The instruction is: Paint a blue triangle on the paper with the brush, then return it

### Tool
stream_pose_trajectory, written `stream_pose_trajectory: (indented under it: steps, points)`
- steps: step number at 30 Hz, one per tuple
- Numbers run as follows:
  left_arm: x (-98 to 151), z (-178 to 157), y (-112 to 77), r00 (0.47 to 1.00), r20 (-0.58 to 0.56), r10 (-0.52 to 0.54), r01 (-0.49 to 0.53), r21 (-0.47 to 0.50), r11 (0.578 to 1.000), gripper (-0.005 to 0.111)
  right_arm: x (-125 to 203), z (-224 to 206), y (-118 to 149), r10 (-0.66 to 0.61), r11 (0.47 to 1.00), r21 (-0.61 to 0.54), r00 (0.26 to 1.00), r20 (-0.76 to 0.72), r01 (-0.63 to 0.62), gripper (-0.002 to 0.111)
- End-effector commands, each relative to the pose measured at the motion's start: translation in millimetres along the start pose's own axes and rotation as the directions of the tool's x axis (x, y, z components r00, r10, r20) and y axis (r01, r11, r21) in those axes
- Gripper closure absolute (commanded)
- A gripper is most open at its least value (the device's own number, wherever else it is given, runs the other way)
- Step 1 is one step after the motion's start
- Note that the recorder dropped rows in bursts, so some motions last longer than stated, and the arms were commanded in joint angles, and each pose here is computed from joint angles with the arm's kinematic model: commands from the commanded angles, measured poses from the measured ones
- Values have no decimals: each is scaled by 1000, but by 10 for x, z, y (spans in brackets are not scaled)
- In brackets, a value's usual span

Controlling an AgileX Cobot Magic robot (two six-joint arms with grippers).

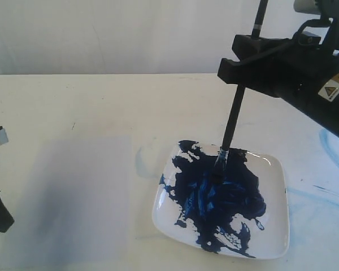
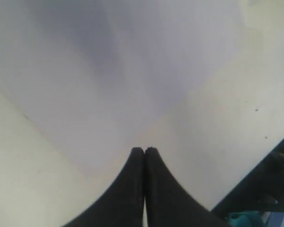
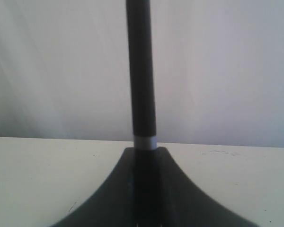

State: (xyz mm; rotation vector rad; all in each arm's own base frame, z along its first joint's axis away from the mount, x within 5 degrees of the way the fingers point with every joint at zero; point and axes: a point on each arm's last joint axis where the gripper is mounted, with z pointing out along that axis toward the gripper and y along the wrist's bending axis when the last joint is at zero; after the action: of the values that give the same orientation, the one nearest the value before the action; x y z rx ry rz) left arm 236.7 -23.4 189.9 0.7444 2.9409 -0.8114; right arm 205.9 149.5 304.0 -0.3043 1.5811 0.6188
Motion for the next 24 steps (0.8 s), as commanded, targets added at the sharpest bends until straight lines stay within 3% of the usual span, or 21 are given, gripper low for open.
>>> stream_pose_trajectory:
  steps: [1,5,14,24]
  points:
    - [55,69,83,1000,14,-17,18,-63,998,107,9,-1,12,1,1000,-6,1000,-1,-1,108]
    - [68,120,134,999,42,-23,27,-107,994,107,12,-1,12,1,1000,-6,1000,-5,-1,108]
    - [64,311,256,997,-28,-72,70,-53,996,107,12,-1,12,1,1000,-6,1000,-5,-1,108]
    - [34,392,349,996,-16,-91,89,-77,993,107,12,-1,12,1,1000,-6,1000,-5,-1,108]
